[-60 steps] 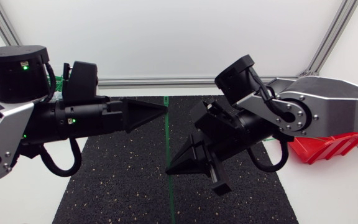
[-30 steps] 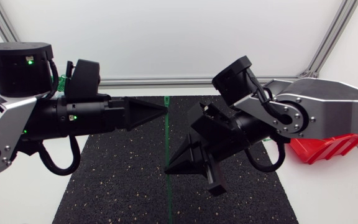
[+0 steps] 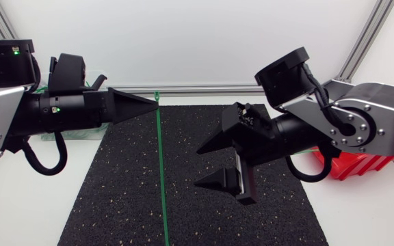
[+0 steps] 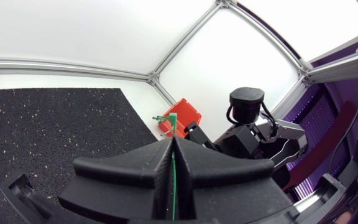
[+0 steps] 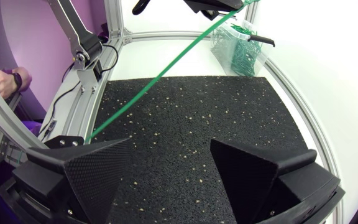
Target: Take a green cable tie from the red box, thread the tail through the head to close it, then place it in the transparent bin on the left.
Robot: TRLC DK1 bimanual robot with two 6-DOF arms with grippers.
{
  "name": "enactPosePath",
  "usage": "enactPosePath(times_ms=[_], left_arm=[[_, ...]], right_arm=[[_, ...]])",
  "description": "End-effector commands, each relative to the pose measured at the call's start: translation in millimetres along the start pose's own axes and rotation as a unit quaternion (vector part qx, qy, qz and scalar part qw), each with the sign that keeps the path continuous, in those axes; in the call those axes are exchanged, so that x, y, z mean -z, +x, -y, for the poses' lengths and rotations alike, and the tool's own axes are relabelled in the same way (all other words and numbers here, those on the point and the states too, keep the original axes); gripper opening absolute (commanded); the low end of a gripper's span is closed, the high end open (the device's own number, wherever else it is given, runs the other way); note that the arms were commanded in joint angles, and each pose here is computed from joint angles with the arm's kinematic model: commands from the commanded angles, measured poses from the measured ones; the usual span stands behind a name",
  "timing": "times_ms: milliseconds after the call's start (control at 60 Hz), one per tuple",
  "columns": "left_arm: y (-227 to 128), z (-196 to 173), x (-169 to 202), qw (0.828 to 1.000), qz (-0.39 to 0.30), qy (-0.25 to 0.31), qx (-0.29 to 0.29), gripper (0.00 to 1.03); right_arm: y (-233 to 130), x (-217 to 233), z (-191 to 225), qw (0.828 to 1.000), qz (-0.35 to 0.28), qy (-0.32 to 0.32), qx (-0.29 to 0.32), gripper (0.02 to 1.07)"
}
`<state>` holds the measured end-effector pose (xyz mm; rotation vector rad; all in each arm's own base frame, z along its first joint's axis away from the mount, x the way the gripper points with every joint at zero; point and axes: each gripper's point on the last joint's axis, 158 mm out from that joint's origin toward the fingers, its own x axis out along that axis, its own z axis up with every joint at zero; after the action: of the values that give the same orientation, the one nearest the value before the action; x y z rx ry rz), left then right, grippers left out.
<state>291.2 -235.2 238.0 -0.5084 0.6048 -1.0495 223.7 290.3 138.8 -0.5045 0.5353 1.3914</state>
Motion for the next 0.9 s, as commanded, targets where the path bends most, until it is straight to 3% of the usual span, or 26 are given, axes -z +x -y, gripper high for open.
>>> enactPosePath(times_ms=[0, 133, 400, 533, 583, 633, 750, 800, 883], left_arm=[[0, -10, -14, 0.999, 0.002, -0.034, 0.004, 0.04], [5, -30, -15, 0.996, -0.013, -0.093, 0.011, 0.04], [-1, -47, -24, 0.984, -0.027, -0.173, 0.042, 0.04], [-3, -53, -23, 0.979, -0.033, -0.196, 0.05, 0.04], [-4, -54, -21, 0.978, -0.036, -0.201, 0.053, 0.04], [-4, -55, -19, 0.977, -0.038, -0.203, 0.055, 0.04], [-7, -62, -19, 0.975, -0.039, -0.211, 0.06, 0.04], [-7, -66, -20, 0.973, -0.04, -0.218, 0.061, 0.04], [-4, -72, -17, 0.971, -0.044, -0.227, 0.061, 0.04]], right_arm=[[-1, 16, 6, 0.999, -0.023, -0.014, 0.018, 1.03], [-8, 41, 30, 0.992, -0.096, -0.025, 0.072, 1.03], [-18, 35, 60, 0.988, -0.1, -0.037, 0.114, 1.03], [-14, 42, 70, 0.978, -0.134, -0.104, 0.121, 1.03], [-10, 45, 75, 0.97, -0.143, -0.148, 0.127, 1.03], [-8, 29, 87, 0.958, -0.104, -0.203, 0.173, 1.03], [-4, 1, 99, 0.907, -0.037, -0.328, 0.26, 1.03], [-3, -9, 100, 0.891, -0.021, -0.361, 0.276, 1.03], [1, -15, 103, 0.877, -0.025, -0.393, 0.276, 1.03]])
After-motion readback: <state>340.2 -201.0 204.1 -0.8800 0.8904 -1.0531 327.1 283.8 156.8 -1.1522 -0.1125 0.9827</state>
